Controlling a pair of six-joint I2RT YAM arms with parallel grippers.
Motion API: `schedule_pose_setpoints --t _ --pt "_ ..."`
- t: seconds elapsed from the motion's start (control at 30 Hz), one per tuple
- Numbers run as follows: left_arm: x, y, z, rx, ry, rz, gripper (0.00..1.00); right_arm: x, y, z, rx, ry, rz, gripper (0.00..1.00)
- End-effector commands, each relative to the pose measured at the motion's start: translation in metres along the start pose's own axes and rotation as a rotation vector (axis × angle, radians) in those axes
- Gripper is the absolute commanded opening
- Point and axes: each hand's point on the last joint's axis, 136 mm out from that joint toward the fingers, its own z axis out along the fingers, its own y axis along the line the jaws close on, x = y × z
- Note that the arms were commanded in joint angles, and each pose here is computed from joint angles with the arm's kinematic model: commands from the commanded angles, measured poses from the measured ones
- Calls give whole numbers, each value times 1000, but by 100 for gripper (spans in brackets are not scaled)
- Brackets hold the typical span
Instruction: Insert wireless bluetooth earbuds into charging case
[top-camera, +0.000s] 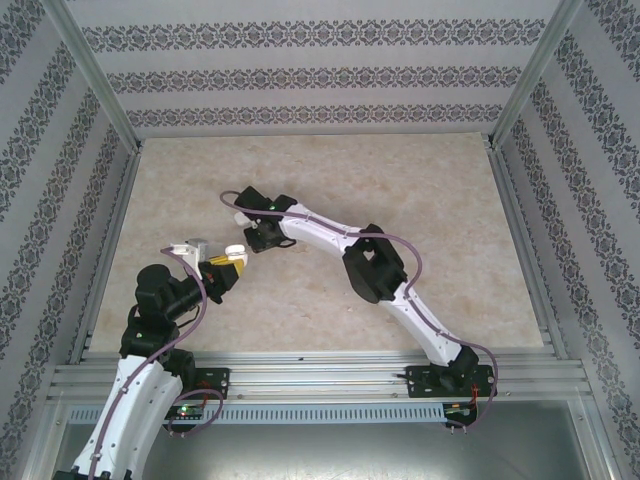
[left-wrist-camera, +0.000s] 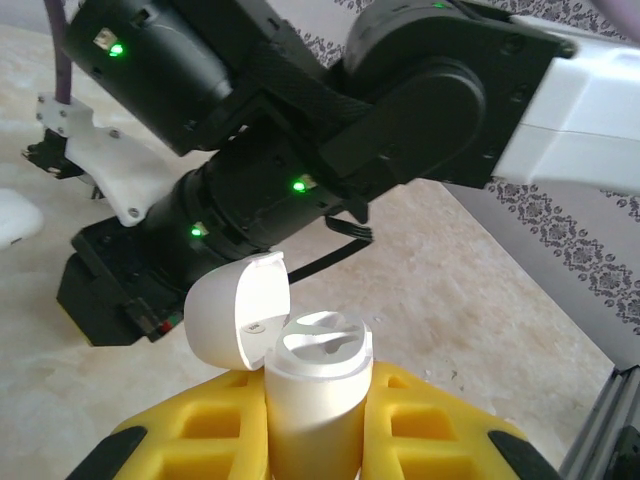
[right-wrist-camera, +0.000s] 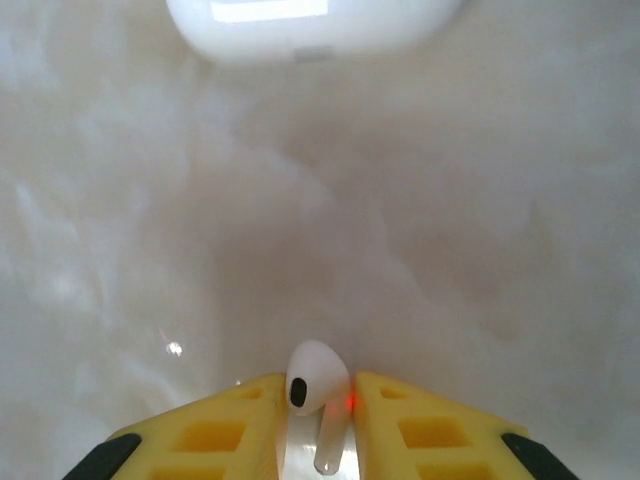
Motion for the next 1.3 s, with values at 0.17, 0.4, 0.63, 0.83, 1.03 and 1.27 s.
schedule_pose_setpoints --t 0.17,0.4,0.63,0.83,1.03,1.27 --pt "-1 -16 8 109 7 -47 0 73 -46 -33 23 146 5 24" --pt "0 -25 20 174 38 -70 0 125 -82 -47 29 201 82 25" --pt "7 -36 34 196 83 -37 0 134 -84 -56 42 227 82 36" --pt "12 -35 37 166 91 -21 0 113 -74 -67 58 199 74 44" --pt "14 -32 32 130 99 9 0 97 -63 -69 112 209 25 47" --pt "17 -30 30 119 105 12 0 87 -65 -61 186 242 13 47"
